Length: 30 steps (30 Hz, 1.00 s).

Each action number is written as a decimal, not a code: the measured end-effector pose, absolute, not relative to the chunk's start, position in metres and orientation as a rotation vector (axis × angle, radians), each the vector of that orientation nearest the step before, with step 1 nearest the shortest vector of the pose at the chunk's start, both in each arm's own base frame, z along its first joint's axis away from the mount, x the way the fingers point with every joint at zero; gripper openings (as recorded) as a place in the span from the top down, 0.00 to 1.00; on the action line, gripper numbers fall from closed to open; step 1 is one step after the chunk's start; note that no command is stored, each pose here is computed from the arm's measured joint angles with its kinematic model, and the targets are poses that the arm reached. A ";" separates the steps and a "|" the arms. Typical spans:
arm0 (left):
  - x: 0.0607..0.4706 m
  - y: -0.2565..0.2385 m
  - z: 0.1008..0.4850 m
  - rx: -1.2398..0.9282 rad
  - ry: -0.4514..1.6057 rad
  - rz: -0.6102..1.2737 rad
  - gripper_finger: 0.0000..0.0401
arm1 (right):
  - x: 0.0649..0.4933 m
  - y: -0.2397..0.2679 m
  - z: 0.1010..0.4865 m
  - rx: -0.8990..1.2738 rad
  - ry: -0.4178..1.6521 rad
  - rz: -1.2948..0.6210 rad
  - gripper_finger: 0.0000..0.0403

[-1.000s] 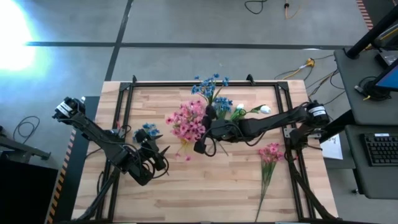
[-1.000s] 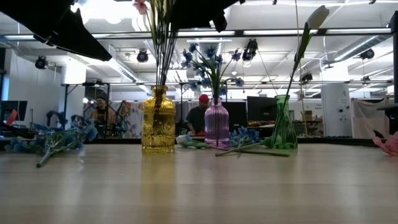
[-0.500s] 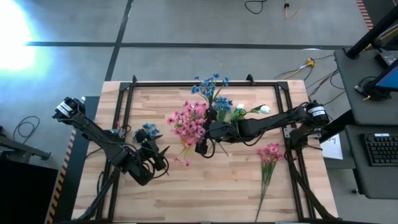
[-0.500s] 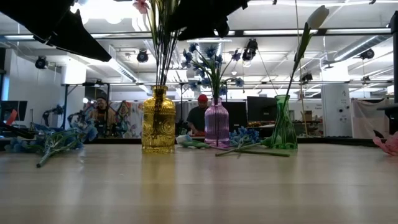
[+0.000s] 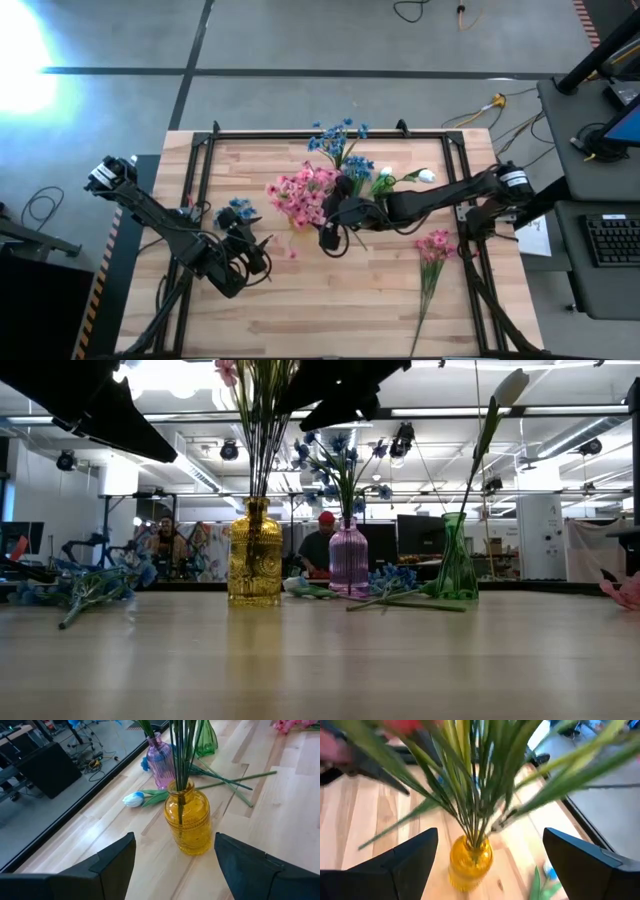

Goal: Sort flowers into vase by color
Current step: Put the left white flower into the green flower vase

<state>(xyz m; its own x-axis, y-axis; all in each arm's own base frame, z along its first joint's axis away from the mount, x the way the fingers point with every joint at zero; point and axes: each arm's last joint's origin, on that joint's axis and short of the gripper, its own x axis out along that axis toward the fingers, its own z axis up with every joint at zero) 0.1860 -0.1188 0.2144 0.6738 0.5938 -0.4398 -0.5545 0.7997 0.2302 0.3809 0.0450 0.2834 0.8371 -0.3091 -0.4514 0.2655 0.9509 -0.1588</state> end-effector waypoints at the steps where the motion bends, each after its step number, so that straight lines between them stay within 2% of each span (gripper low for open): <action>1: 0.186 -0.119 0.214 0.077 0.522 0.649 0.36 | 0.380 0.045 0.284 -0.088 0.498 -0.306 0.12; 12: 0.186 -0.119 0.214 0.037 0.527 0.648 0.36 | 0.371 0.053 0.289 -0.084 0.526 -0.288 0.12; 21: 0.185 -0.122 0.213 -0.057 0.700 0.548 0.36 | 0.364 0.052 0.293 -0.077 0.549 -0.292 0.12; 26: 0.180 -0.121 0.216 -0.204 0.798 0.587 0.36 | 0.358 0.051 0.298 -0.056 0.555 -0.298 0.12; 30: 0.174 -0.120 0.215 -0.418 0.869 0.679 0.38 | 0.355 0.051 0.302 -0.056 0.556 -0.298 0.12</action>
